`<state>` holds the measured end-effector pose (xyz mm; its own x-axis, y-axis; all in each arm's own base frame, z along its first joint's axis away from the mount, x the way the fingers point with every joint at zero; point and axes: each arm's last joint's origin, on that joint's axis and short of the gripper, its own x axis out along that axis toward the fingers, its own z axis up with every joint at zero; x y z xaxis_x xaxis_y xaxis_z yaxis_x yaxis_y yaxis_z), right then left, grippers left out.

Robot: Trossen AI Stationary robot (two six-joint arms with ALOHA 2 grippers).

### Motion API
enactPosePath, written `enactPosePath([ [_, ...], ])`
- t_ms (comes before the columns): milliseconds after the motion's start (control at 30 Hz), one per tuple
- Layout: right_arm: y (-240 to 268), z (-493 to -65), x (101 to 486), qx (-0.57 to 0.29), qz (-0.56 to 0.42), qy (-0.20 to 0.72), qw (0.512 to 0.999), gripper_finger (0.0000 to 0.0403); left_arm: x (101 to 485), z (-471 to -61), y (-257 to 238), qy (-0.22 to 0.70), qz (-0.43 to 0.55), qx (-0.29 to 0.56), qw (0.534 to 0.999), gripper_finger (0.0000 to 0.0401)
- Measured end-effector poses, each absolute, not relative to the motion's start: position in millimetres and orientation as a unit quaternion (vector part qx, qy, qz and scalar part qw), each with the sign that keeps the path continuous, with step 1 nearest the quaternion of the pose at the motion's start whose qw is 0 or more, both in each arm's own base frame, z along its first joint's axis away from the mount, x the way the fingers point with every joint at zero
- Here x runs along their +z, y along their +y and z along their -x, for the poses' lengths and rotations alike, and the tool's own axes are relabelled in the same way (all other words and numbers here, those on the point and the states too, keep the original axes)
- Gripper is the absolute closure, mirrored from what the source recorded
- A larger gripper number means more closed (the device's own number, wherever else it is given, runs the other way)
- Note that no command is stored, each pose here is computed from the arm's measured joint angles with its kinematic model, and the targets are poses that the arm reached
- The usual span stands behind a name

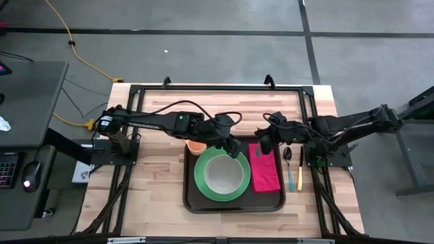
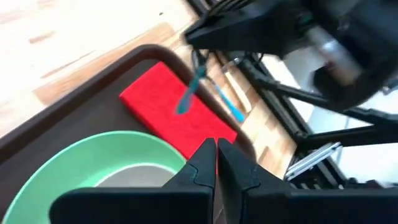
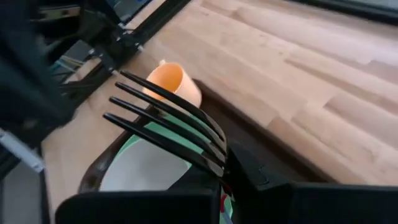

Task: Set up tray
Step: Put the fork on top of the table napkin on the serving tray

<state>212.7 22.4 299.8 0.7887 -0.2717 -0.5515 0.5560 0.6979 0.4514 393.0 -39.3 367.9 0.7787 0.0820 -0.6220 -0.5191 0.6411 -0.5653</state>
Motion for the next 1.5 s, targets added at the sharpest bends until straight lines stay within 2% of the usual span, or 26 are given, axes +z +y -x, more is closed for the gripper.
enactPosePath([
  [400, 39.9, -195.7, 300.1, -0.164, -0.365, 0.288, 0.87, 0.0403, 356.1, -366.6, -36.5, 0.402, 0.326, 0.219, 0.827, 0.0357],
  [700, 48.3, -193.7, 296.7, -0.167, -0.376, 0.301, 0.86, 0.0403, 345.6, -345.3, -38.6, 0.489, 0.272, 0.27, 0.784, 0.0357],
  [833, 49.7, -193.9, 296.1, -0.168, -0.381, 0.302, 0.858, 0.0403, 343.2, -335.8, -41.6, 0.508, 0.232, 0.308, 0.77, 0.0357],
  [1067, 50.3, -195.0, 295.1, -0.169, -0.387, 0.304, 0.854, 0.0403, 346.4, -309.7, -39.3, 0.534, 0.2, 0.395, 0.721, 0.0357],
  [1500, 52.4, -200.2, 289.9, -0.167, -0.385, 0.319, 0.85, 0.0403, 359.3, -286.8, -44.5, 0.489, 0.138, 0.406, 0.76, 0.0357],
])
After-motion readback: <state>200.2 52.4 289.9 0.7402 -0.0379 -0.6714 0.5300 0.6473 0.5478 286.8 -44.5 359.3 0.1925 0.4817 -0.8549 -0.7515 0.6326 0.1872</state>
